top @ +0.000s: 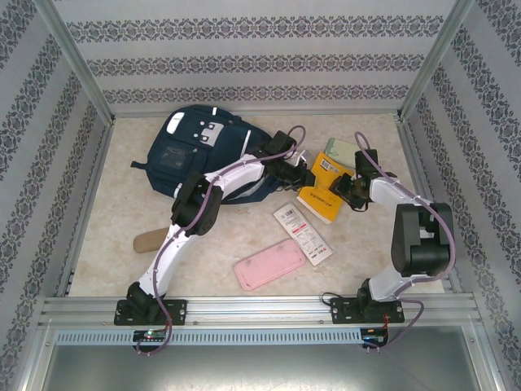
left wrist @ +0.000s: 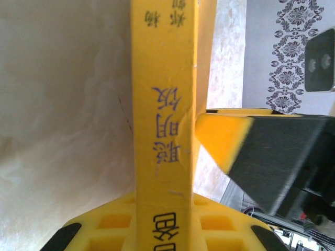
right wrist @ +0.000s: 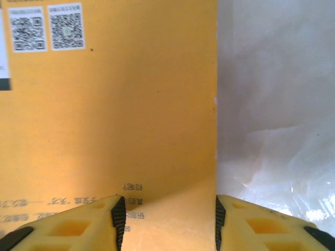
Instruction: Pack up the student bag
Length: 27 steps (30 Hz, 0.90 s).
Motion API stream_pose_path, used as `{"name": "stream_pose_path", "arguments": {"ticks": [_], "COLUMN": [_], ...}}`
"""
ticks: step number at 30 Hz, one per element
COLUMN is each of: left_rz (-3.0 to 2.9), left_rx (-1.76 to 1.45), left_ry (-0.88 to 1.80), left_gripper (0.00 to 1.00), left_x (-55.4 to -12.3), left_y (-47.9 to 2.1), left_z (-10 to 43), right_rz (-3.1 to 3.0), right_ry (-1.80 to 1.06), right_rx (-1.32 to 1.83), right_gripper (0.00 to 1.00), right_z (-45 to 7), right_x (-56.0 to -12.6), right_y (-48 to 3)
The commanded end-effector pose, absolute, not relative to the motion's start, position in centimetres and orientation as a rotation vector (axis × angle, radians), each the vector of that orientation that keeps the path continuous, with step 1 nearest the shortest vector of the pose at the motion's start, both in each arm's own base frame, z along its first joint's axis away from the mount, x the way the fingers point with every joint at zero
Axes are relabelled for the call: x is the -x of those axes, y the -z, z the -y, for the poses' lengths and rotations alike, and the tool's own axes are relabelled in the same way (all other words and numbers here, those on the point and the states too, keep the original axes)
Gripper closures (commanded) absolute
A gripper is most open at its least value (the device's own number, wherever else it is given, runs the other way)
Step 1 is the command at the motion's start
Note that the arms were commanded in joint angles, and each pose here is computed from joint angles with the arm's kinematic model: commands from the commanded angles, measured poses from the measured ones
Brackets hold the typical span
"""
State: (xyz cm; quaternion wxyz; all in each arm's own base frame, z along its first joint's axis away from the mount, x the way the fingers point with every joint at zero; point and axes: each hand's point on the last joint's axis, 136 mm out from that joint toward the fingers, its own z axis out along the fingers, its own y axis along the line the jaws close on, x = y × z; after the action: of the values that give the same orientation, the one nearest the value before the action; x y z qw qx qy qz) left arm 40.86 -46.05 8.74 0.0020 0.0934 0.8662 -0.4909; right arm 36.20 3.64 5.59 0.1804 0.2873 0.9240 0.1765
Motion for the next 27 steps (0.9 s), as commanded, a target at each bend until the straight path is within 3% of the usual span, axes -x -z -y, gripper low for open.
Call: {"name": "stream_pose_path", "arguments": {"ticks": [1, 9, 17, 27], "left_rz": [-2.519, -2.271, -2.066, -1.977], "left_rx": [-0.400, -0.313, -0.218, -0.178], "left_ry": [1.638, 1.766, 1.957, 2.079], "left_gripper": [1.00, 1.00, 1.00, 1.00], "left_x": [-41.1, -44.0, -45.8, -45.9], "left_y": [-17.0, -25.6, -30.7, -32.2], "left_z": [46.4, 42.4, 39.6, 39.3], "right_rz": [-2.502, -2.310, -2.056, -1.917], "right_ry": [-0.657, -0.931, -1.382, -1.610], "right_rx": [-0.769, -0.736, -0.684, -0.612], "right_gripper": [0.44, 0.24, 0.20, 0.21], "right_z": [-4.4, -5.1, -8.3, -9.9], "right_x": [-36.8, -37.7, -40.6, -42.8], "right_y": [-9.5, -15.9, -21.0, -24.4]}}
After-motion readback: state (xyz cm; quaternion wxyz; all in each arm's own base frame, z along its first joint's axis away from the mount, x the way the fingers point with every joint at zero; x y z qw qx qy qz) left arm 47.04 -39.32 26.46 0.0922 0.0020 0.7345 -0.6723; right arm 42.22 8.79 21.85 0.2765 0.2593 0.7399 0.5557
